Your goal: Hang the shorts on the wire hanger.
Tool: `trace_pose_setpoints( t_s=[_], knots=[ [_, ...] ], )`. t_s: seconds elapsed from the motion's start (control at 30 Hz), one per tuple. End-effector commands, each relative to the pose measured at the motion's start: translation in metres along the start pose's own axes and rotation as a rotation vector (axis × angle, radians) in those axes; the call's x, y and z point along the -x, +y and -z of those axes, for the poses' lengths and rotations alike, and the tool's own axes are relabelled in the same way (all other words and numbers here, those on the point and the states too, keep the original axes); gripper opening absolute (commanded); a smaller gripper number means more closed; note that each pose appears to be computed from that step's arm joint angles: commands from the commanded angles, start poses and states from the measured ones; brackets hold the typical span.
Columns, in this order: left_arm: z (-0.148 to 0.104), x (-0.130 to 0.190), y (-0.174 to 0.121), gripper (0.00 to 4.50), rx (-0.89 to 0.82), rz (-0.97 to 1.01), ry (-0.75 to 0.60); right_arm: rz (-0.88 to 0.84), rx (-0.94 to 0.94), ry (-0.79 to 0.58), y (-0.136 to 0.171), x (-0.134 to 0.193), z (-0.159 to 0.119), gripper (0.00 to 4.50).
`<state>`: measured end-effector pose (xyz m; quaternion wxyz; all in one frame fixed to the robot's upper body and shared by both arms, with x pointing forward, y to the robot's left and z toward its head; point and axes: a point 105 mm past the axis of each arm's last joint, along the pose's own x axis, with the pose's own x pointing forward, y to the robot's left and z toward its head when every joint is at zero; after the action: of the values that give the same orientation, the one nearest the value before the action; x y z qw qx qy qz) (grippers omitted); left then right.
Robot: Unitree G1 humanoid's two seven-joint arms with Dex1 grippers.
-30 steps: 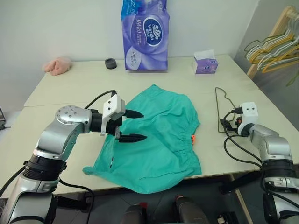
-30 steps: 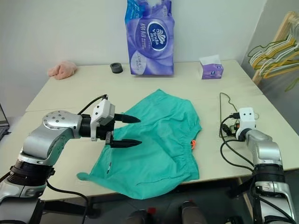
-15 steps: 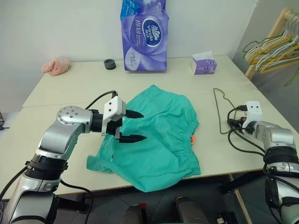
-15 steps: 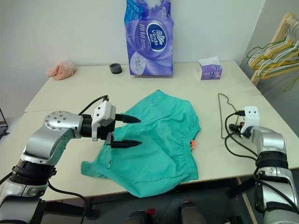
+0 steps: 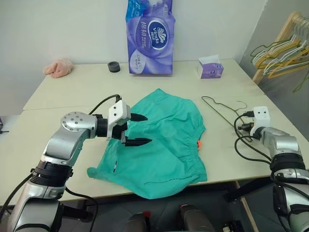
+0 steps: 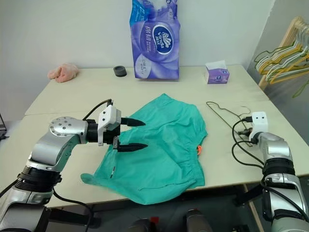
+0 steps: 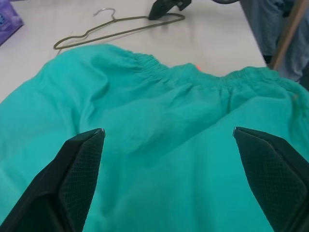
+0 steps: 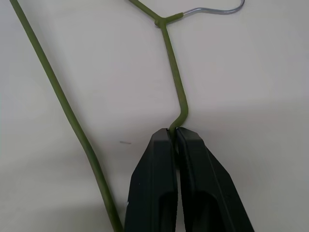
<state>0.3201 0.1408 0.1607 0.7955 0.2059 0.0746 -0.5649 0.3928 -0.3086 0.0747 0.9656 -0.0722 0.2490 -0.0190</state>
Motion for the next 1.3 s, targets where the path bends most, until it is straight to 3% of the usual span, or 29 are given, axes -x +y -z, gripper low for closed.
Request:
trace_pose_setpoints(
  t_s=[0.03,0.27,0.4,0.57,0.77,1.03,1.3],
  knots=[
    [-0.011,0.009,0.029,4.5,-0.049,-0.155,-0.015,-0.014,0.089,-0.145,0.004,0.008,-0.032,0.06],
    [-0.019,0.039,0.09,4.5,0.089,-0.467,-0.1,-0.166,0.439,-0.462,0.051,0.041,-0.089,0.06],
    [-0.021,0.05,0.099,4.5,0.234,-0.473,-0.152,-0.245,0.682,-0.612,0.086,0.06,-0.104,0.06],
    [-0.013,0.041,0.063,4.5,0.395,-0.215,-0.141,-0.332,0.93,-0.783,0.129,0.082,-0.116,0.06],
    [0.0,0.033,0.026,4.5,0.385,-0.031,-0.044,-0.413,1.084,-0.904,0.161,0.097,-0.12,0.06],
    [0.026,0.025,0.013,4.5,0.278,-0.015,0.072,-0.471,1.077,-0.989,0.177,0.114,-0.132,0.06],
    [0.035,0.005,0.008,4.5,0.275,-0.006,0.055,-0.501,1.002,-1.011,0.185,0.126,-0.141,0.06]
  ],
)
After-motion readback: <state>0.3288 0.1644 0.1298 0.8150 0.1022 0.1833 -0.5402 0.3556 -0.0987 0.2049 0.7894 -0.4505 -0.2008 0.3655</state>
